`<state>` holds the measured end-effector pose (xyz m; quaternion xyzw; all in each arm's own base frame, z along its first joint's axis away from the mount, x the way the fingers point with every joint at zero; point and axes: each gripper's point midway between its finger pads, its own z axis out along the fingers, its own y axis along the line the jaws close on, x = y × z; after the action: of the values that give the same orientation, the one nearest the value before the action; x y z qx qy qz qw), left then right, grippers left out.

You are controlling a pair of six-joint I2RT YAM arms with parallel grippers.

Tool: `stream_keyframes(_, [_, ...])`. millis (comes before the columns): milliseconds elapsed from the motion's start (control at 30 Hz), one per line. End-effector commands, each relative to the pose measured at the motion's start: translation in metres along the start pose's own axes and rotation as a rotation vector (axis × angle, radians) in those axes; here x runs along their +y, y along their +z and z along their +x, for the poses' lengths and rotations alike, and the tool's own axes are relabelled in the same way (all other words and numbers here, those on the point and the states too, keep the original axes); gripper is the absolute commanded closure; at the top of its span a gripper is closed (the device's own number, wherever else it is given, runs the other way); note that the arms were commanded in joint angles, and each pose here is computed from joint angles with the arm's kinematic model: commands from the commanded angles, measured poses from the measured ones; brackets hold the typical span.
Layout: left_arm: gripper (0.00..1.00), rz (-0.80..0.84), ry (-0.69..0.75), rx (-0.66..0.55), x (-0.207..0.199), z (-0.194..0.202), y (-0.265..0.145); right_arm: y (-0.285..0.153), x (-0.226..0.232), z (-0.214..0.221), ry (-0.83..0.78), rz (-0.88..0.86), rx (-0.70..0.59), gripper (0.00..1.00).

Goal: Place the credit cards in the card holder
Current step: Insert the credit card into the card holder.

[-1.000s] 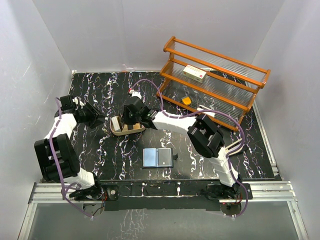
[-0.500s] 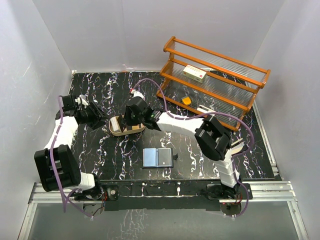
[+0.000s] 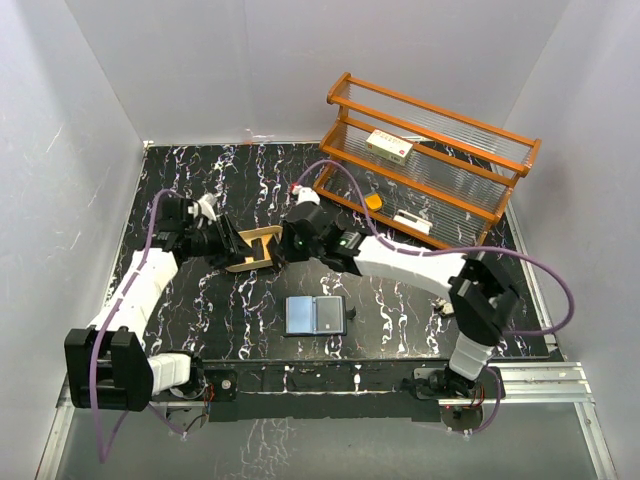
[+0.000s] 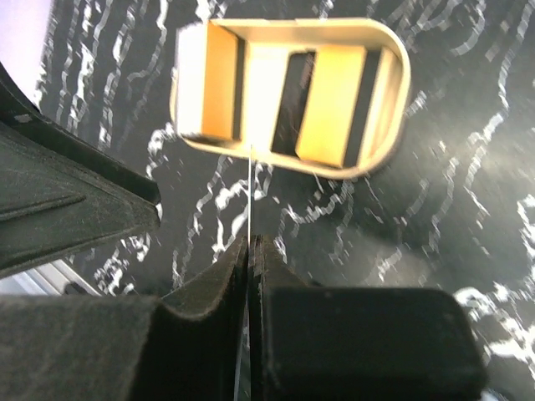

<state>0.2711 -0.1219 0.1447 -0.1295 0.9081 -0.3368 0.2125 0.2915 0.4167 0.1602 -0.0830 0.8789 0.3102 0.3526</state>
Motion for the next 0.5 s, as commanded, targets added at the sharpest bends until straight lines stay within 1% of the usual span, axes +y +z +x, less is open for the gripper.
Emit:
stream_keyframes(0, [0.59,0.031,-0.006,0.098,-0.005,0.038,0.006,-0.040,-0.012,0.003,-0.006,0.016,-0.024,0.98])
stream_keyframes(133, [0.59,0.041,0.014,0.162,-0.013,0.061,0.018,-0.060,-0.027,0.025,0.014,0.024,0.021,0.97])
stream_keyframes(233, [0.60,0.039,0.041,0.189,-0.020,0.076,0.025,-0.072,-0.033,0.041,0.035,0.010,0.060,0.97])
stream_keyframes(400, [0.67,0.029,0.047,0.234,-0.018,0.099,0.035,-0.088,-0.042,0.064,0.072,-0.004,0.115,0.97])
stream_keyframes(467, [0.67,0.026,0.050,0.254,-0.016,0.109,0.039,-0.093,-0.048,0.073,0.080,0.001,0.128,0.97])
